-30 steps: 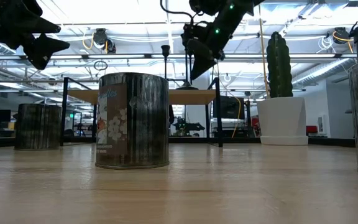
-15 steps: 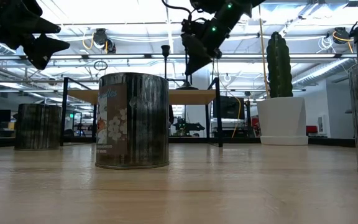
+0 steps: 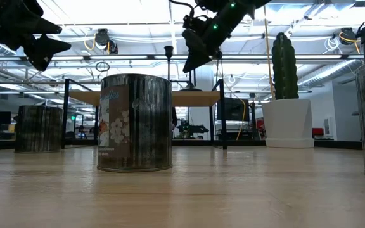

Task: Pick & Place candle stick holders
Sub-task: Put the black candle holder on the shelf

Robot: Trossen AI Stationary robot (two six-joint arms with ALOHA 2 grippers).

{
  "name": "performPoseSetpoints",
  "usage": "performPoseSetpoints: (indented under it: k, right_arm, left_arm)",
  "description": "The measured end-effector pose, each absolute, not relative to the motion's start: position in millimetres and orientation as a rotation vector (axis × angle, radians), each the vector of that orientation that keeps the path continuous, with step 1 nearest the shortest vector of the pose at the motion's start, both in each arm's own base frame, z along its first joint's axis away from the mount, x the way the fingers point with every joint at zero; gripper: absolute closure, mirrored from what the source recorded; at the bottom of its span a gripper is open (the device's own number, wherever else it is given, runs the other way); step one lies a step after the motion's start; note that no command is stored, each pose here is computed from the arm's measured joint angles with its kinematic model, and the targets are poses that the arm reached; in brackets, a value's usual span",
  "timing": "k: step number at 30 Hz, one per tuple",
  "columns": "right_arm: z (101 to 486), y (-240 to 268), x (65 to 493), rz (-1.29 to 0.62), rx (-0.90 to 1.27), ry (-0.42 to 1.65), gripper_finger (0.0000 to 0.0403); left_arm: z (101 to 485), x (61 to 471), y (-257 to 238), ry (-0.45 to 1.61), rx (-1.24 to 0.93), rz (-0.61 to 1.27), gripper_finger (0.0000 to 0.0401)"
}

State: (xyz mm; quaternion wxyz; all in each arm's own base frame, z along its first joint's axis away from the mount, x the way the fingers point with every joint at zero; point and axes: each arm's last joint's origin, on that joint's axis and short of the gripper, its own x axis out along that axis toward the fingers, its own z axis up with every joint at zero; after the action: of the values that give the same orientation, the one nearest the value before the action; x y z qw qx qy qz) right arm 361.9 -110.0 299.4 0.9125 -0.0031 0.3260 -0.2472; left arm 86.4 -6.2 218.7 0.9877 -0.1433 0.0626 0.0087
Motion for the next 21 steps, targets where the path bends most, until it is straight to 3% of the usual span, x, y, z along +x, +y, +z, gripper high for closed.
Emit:
performPoseSetpoints:
  k: [10,16,21]
  right_arm:
    - [300.3,-120.5,359.4,-0.537,0.005,0.659,0.0403]
    - [299.1,-105.8,361.6,-0.439,0.057,0.674,0.0403]
    - [291.6,-92.8,355.2,-0.435,0.052,0.8,0.0403]
  left_arm:
    - [218.7,86.4,-6.2,0.126,-0.303,0.018,0.0201]
    - [218.7,86.4,-6.2,0.126,-0.303,0.018,0.0201]
    - [218.7,86.4,-6.2,0.126,-0.303,0.018,0.0201]
